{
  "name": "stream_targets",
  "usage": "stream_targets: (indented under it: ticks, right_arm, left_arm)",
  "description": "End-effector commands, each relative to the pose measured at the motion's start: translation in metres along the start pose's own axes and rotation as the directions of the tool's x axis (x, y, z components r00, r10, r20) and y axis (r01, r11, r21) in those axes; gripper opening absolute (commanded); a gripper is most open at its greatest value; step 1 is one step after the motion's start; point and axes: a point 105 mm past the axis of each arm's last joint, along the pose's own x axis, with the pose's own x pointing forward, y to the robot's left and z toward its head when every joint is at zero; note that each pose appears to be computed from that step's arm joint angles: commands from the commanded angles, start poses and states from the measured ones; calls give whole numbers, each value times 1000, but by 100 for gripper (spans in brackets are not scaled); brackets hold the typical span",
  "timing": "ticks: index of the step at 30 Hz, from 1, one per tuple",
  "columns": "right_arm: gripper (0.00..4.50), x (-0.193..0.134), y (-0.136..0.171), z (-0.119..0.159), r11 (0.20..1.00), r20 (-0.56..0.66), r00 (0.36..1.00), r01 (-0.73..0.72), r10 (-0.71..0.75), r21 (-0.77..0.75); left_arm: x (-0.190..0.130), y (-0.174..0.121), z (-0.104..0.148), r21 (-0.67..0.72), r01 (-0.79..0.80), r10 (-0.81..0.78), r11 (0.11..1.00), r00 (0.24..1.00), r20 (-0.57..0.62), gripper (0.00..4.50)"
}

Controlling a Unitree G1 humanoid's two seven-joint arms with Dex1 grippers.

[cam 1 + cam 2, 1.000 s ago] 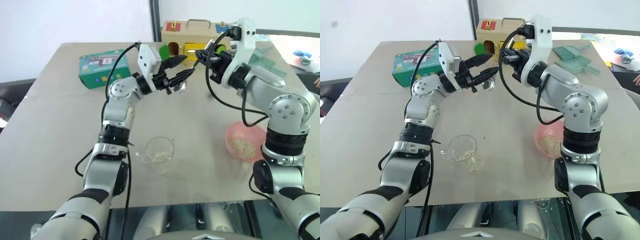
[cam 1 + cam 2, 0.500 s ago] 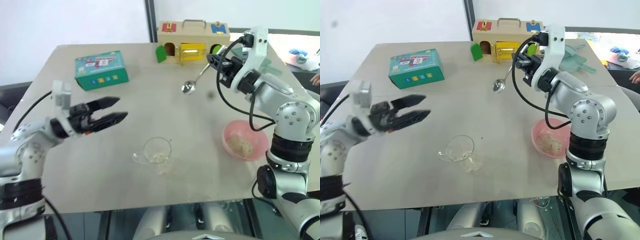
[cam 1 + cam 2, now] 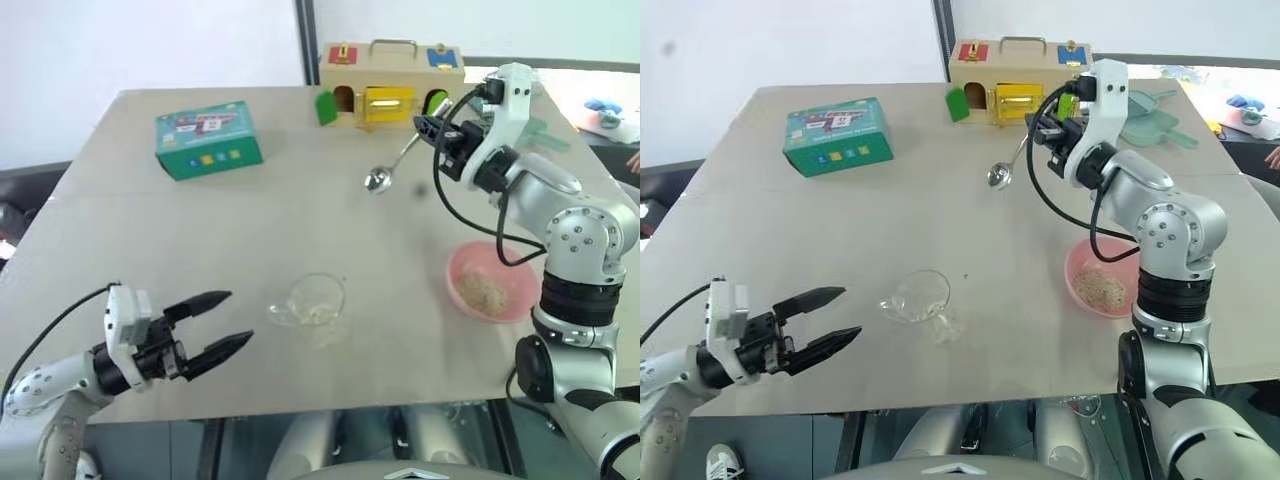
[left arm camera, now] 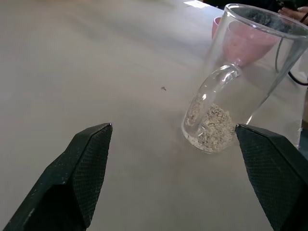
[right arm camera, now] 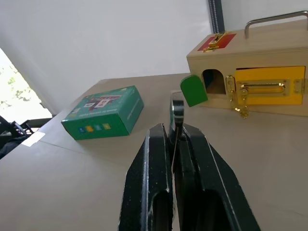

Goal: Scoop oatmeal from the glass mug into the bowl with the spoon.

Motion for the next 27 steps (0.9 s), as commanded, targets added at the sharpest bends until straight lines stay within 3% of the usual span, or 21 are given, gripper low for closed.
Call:
stream_targets:
  ticks: [1,10,13,16,20,27]
  right_arm:
    - [0,-4,7,15,999,59,998,-25,26,-33]
    - [0,-8,6,17,999,53,999,-9,12,-49]
    - [0,-10,5,17,998,49,999,0,2,-55]
    - [0,-12,4,17,998,43,999,6,-4,-62]
    - [0,-14,4,17,998,41,999,9,-7,-67]
    - [0,-14,4,16,998,36,999,10,-7,-66]
  left_arm:
    - [16,-5,2,69,-44,42,997,998,37,428]
    - [58,8,-11,81,-149,141,986,986,88,428]
    - [57,17,-29,66,-191,185,979,979,87,428]
    - [38,15,-57,43,-212,208,976,975,76,339]
    - [23,4,-77,46,-210,206,977,975,82,143]
    - [28,18,-49,90,-245,227,965,958,175,143]
